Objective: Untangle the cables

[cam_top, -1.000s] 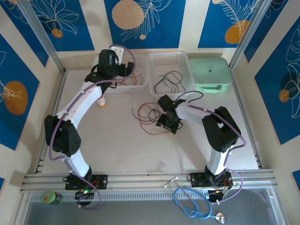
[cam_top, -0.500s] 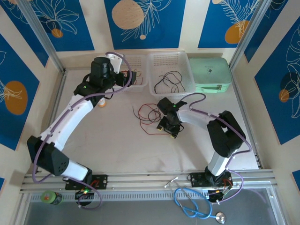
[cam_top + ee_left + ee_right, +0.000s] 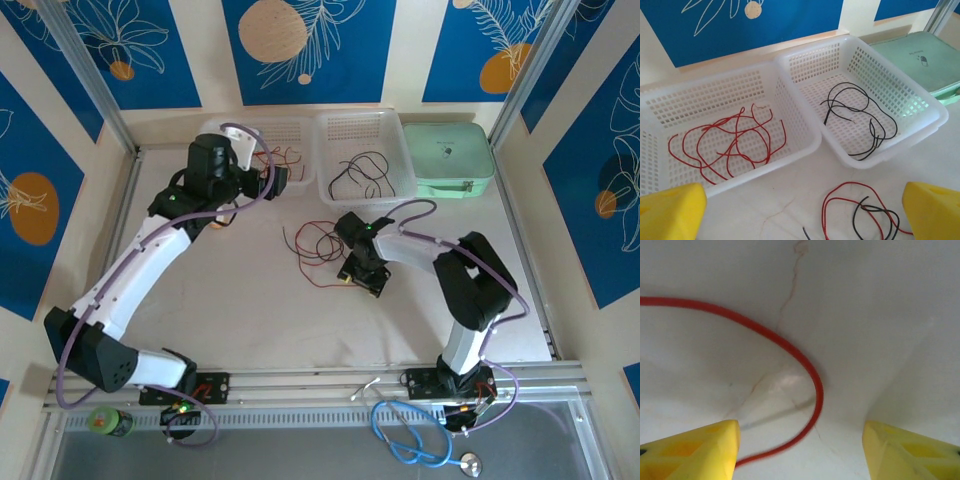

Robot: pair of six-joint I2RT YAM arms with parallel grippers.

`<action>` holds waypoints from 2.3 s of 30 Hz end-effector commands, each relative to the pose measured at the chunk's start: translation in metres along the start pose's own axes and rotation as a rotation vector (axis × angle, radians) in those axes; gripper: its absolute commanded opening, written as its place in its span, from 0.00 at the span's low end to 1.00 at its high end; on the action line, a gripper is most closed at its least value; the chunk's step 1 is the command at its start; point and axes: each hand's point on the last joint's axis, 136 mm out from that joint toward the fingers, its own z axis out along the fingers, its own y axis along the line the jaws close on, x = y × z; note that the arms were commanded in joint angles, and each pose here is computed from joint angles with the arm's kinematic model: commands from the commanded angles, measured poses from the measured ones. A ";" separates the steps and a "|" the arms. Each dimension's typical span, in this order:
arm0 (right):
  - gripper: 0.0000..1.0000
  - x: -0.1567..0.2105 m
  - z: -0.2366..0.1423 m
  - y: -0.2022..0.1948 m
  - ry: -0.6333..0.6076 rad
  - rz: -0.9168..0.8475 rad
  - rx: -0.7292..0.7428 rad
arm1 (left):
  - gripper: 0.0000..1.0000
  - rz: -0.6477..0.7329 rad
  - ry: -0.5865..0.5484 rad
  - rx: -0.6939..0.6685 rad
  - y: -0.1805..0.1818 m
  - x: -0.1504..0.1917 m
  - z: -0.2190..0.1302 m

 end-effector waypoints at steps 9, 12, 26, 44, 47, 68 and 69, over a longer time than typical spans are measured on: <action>0.05 0.010 0.007 0.014 0.016 -0.031 -0.014 | 1.00 -0.029 0.001 0.121 -0.046 0.021 -0.036; 0.00 0.008 0.002 0.014 -0.006 -0.042 -0.024 | 1.00 -0.010 0.022 0.129 -0.057 0.032 -0.041; 0.00 -0.006 -0.137 0.029 -0.422 -0.485 -0.166 | 1.00 0.004 0.096 0.200 -0.086 0.092 -0.050; 0.00 0.034 -0.292 0.029 -0.730 -1.089 -0.507 | 1.00 0.168 -0.005 0.437 -0.140 0.088 -0.078; 0.00 0.043 -0.310 0.030 -0.745 -1.165 -0.546 | 1.00 0.237 -0.037 0.506 -0.157 0.080 -0.088; 0.00 0.080 -0.362 0.044 -0.752 -1.302 -0.847 | 1.00 0.354 -0.127 0.716 -0.217 0.060 -0.081; 0.00 0.080 -0.366 0.045 -0.759 -1.287 -0.878 | 1.00 0.347 -0.131 0.730 -0.220 0.060 -0.082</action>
